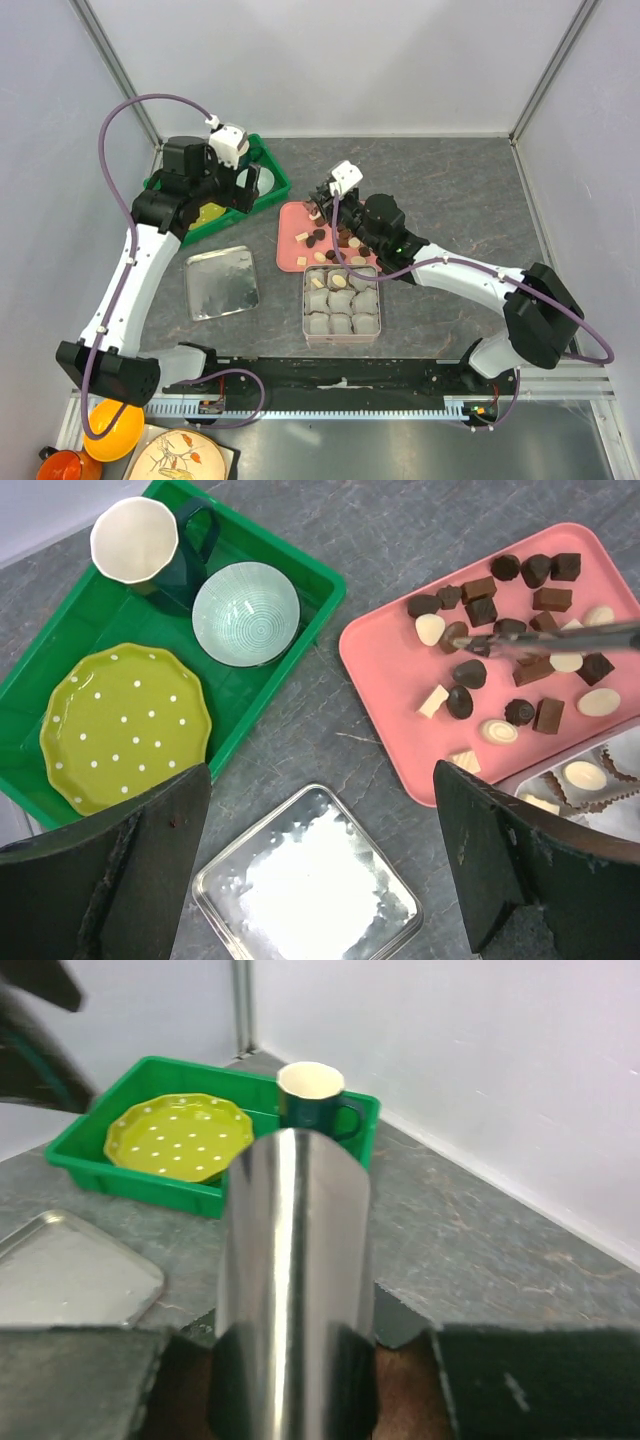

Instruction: Pack the chocolate

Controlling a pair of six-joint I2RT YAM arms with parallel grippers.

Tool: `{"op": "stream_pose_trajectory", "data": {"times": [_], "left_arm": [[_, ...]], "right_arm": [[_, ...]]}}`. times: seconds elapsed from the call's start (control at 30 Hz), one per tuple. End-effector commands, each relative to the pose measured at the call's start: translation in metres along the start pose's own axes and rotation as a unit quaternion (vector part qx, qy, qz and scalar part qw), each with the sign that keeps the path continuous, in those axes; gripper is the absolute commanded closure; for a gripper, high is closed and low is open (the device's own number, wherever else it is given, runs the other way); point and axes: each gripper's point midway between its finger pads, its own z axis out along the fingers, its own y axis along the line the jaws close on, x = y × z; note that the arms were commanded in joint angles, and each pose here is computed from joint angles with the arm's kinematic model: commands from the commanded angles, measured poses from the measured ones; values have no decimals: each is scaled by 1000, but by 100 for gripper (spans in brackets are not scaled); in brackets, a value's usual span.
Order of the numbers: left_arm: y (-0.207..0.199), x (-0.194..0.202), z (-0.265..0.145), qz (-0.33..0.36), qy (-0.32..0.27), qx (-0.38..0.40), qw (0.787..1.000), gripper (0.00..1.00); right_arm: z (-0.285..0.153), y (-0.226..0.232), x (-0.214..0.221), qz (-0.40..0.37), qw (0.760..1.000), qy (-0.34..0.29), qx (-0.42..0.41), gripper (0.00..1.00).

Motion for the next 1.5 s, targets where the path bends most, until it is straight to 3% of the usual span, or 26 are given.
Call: {"op": "stream_pose_trajectory", "data": {"times": [0.0,0.07,0.1,0.23,0.37,0.53,1.47], "left_arm": [[-15,24,3,-13,18,46,999,3],[-19,42,12,-14,37,56,998,5],[-19,45,15,-11,37,56,998,5],[-18,64,25,-8,55,56,997,7],[-19,72,30,-9,63,59,996,8],[-17,76,33,-7,65,57,996,9],[-14,81,28,8,62,45,997,10]], "right_arm": [[-5,-27,-4,5,998,-17,55,87],[-5,-30,3,13,998,-13,60,86],[-6,-32,6,16,998,-11,61,79],[-6,-38,12,28,997,-12,74,71],[-3,-37,15,41,996,-13,74,60],[3,-33,24,58,996,-5,68,53],[27,-29,72,51,996,27,63,55]]}}
